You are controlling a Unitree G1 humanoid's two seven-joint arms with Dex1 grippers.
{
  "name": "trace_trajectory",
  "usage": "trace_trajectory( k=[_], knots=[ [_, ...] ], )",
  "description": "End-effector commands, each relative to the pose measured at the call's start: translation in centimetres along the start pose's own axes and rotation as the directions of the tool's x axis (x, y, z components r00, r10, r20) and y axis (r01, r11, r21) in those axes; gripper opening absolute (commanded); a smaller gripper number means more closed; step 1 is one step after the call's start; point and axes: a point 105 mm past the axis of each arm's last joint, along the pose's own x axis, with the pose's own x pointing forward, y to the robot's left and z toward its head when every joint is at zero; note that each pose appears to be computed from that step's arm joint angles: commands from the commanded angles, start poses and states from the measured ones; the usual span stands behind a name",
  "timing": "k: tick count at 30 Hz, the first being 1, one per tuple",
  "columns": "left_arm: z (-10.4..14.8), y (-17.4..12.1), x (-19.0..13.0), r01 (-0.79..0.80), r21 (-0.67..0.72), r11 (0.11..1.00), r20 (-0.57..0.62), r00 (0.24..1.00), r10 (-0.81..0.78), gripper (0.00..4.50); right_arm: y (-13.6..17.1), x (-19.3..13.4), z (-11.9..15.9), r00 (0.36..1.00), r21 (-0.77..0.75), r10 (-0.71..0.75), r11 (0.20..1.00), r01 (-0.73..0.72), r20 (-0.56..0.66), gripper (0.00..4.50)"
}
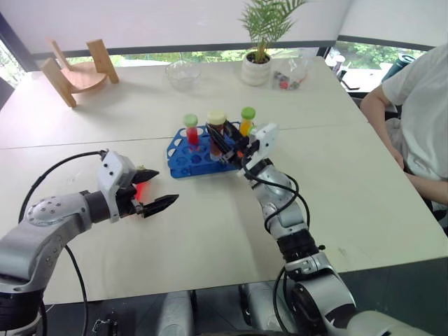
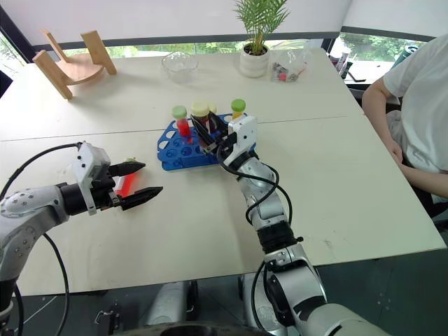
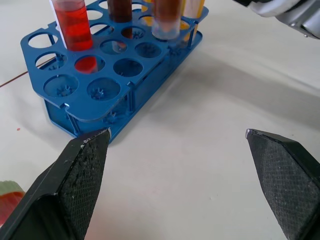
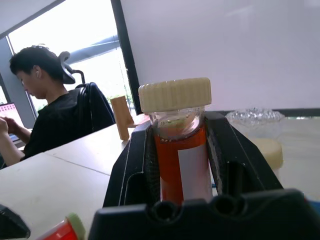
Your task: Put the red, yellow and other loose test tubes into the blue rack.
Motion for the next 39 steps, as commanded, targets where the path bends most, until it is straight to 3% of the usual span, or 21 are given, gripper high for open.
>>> trace_trajectory(
  k=[1, 22, 39],
  knots=[
    [1.4, -0.3, -0.4, 0.005, 0.047, 0.999, 0.027, 1.0, -0.006, 4.5, -0.9, 0.5, 1.1, 0.997, -0.034, -0.034, 0.999, 0.036, 0.066, 0.88],
    [1.5, -0.5, 0.0, 0.013, 0.049, 0.999, 0.042, 0.999, -0.015, 4.5, -1.2, -0.8, -1.4, 0.998, -0.028, -0.056, 0.998, 0.056, 0.003, 0.88],
    [1.2, -0.6, 0.0, 0.014, 0.043, 0.999, 0.041, 0.999, -0.016, 4.5, -0.3, -1.2, -1.9, 0.999, -0.015, -0.042, 0.999, 0.041, -0.012, 0.88]
  ],
)
